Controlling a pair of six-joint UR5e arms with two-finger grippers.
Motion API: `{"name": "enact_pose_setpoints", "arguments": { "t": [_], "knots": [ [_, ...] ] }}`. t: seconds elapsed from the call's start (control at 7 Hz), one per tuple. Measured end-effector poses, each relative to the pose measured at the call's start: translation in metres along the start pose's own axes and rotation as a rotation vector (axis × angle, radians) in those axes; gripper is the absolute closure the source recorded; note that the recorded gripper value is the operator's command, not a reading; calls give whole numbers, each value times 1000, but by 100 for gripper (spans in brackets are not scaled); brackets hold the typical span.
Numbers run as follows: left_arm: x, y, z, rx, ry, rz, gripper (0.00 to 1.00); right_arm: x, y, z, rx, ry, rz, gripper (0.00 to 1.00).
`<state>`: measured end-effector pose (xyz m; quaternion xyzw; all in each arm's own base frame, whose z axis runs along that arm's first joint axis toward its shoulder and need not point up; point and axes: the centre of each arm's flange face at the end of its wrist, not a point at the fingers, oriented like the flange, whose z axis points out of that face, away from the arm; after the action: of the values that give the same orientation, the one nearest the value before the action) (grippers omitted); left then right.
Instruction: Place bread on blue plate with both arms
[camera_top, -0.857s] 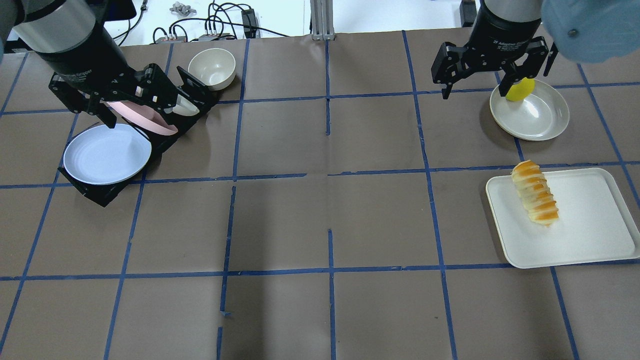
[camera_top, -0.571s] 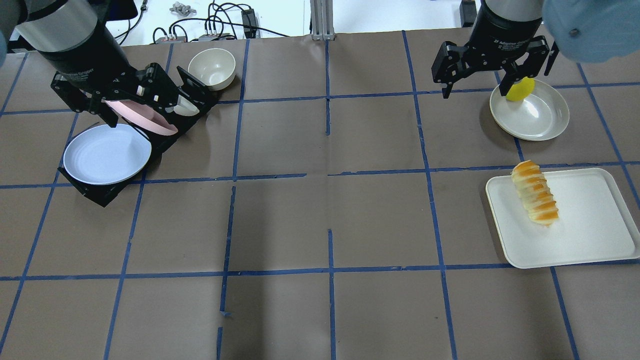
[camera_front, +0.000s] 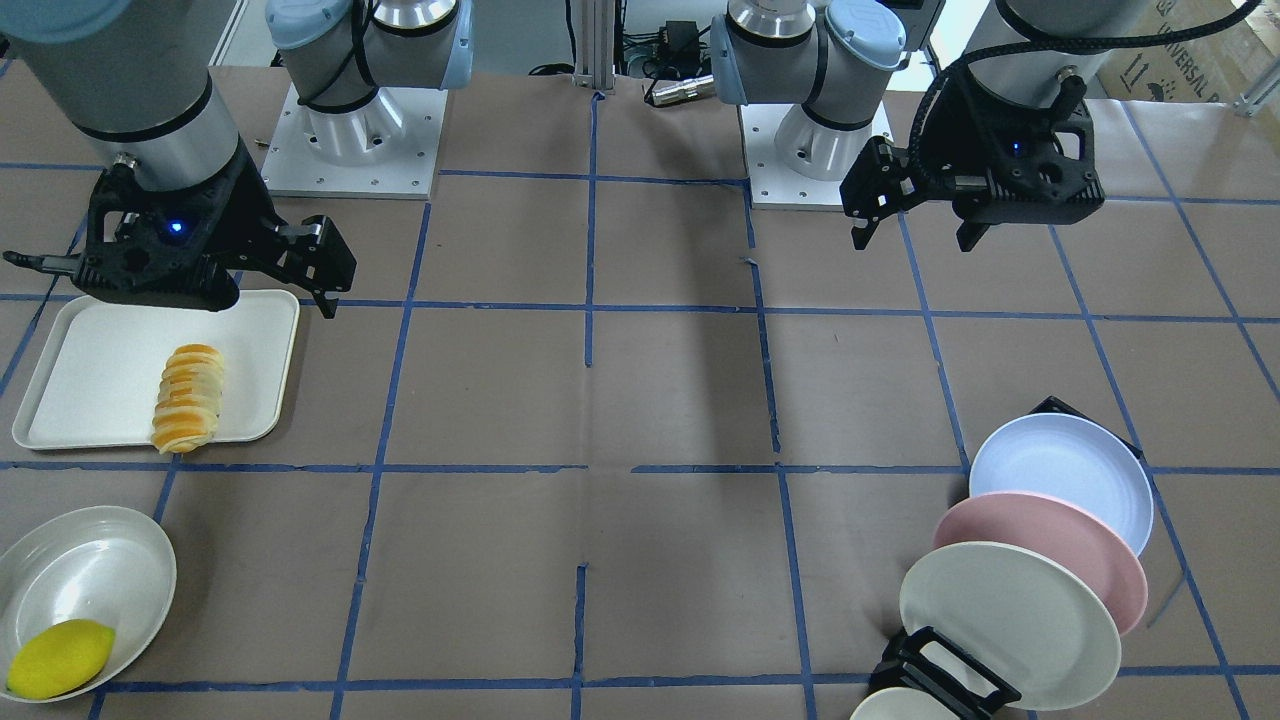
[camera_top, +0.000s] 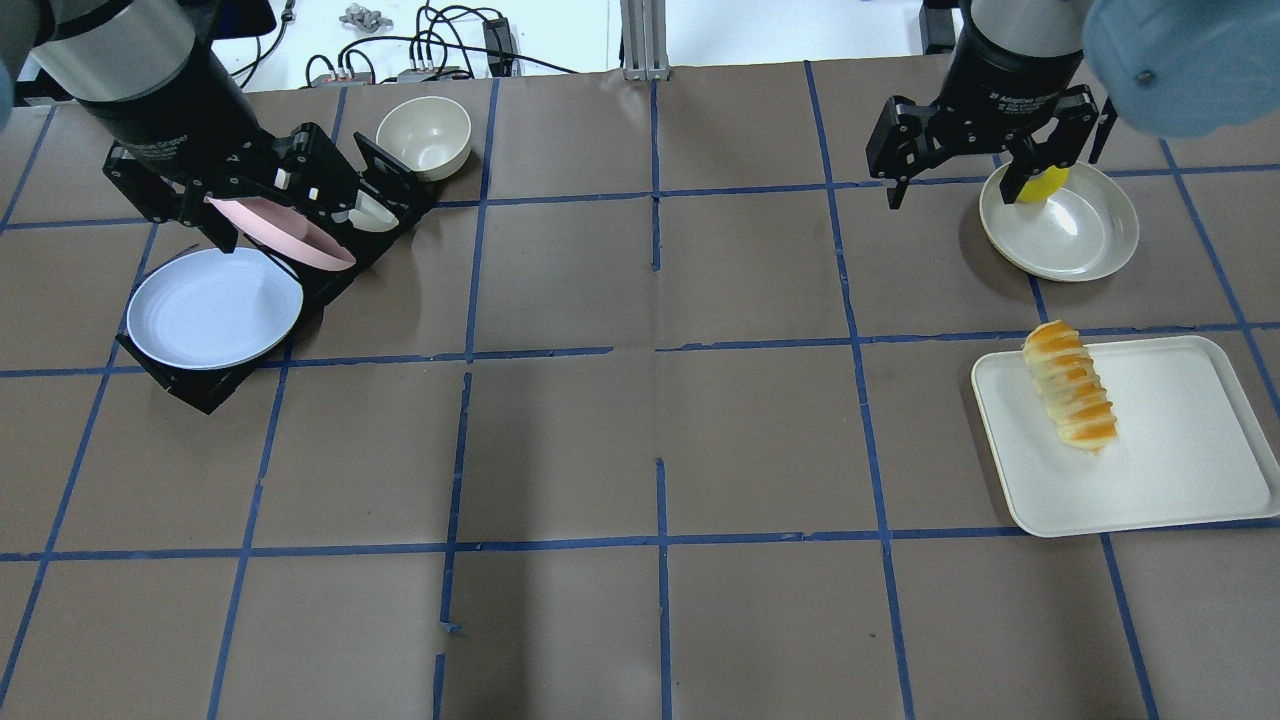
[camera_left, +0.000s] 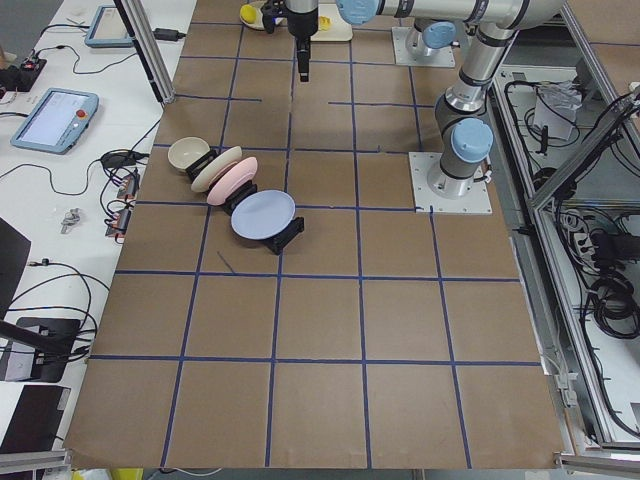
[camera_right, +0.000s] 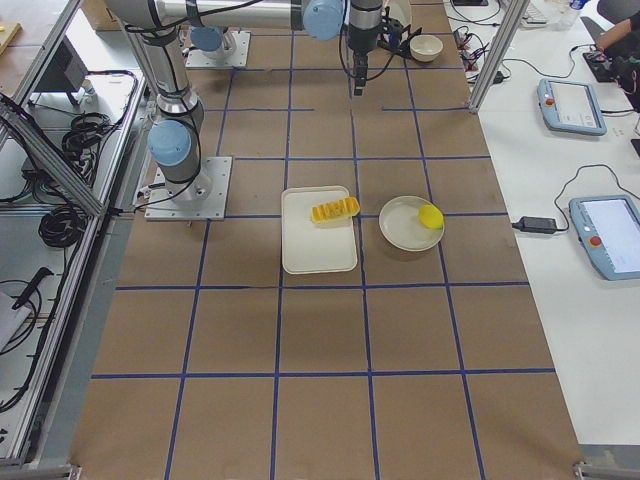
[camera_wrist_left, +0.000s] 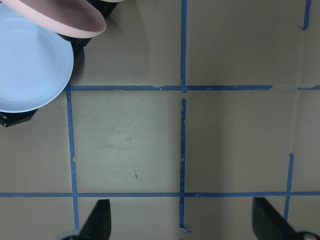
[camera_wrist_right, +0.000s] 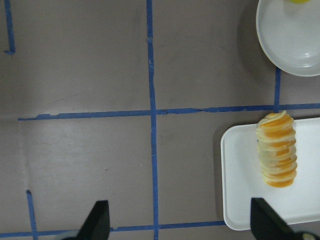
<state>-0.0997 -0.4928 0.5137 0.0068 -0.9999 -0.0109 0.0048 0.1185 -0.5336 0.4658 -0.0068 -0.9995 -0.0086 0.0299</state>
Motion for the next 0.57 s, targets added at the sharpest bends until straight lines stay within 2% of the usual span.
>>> {"name": "enact_pose_setpoints", "arguments": {
  "t": [0.29,0.57],
  "knots": [
    [0,0,0,-1,2,0,0,48,1,42,-52,102,-70,4],
    [0,1,1,-2,3,0,0,113,10,106,-57,134,-119,9]
  ]
}}
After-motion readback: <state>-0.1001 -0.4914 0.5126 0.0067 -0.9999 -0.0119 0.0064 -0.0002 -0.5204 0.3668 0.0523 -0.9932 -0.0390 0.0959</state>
